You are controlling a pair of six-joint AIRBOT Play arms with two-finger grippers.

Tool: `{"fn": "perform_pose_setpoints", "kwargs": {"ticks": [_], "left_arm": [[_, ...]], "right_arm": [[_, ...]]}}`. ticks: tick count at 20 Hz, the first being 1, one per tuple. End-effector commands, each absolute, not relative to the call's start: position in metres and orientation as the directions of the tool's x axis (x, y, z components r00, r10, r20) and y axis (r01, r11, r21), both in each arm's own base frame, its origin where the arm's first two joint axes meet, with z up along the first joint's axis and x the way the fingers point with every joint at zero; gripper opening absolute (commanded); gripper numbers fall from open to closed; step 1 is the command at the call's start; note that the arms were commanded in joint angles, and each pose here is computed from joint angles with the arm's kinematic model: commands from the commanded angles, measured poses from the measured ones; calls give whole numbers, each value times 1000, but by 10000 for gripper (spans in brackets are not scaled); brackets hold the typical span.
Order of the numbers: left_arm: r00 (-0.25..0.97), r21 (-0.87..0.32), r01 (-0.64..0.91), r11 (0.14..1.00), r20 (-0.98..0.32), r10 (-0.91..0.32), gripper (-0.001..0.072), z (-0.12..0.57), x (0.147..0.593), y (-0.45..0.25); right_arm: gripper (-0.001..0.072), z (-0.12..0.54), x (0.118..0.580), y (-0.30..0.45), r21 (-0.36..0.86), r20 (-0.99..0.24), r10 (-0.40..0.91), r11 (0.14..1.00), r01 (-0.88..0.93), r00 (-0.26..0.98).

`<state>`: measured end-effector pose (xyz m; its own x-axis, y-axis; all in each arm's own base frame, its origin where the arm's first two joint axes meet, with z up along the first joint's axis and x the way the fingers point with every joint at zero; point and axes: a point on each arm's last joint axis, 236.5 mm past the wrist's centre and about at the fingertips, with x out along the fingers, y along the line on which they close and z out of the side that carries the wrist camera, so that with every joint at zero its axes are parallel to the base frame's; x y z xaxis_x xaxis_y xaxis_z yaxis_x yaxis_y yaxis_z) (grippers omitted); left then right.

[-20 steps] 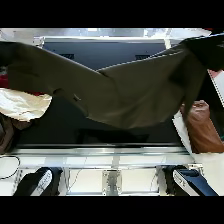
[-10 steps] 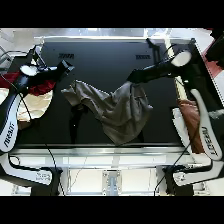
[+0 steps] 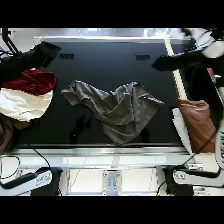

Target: Fold the shirts.

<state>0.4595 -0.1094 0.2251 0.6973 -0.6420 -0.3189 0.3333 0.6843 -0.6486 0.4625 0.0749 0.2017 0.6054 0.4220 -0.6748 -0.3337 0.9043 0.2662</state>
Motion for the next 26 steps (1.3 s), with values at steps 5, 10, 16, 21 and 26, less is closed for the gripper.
{"fn": "perform_pose_setpoints", "kwargs": {"ticks": [5, 10, 16, 21, 26], "left_arm": [[440, -792, -248, 558, -606, -663, 537, 33, 315, -172], [517, -819, -402, 410, -573, -636, 537, -29, 287, -216], [437, -774, -453, 443, -626, -647, 537, -61, 257, -267], [415, -768, -421, 483, -637, -650, 527, -65, 281, -295], [415, -768, -419, 483, -636, -650, 526, -66, 293, -305]], "right_arm": [[407, 281, 376, -11, 101, -653, 198, 979, -175, 731], [407, 297, 364, -7, 67, -622, 196, 978, -198, 758], [407, 297, 364, -7, 67, -621, 196, 978, -198, 758], [407, 297, 363, -3, 84, -621, 213, 975, -206, 754], [407, 295, 360, -1, 93, -632, 220, 973, -210, 743]]}}
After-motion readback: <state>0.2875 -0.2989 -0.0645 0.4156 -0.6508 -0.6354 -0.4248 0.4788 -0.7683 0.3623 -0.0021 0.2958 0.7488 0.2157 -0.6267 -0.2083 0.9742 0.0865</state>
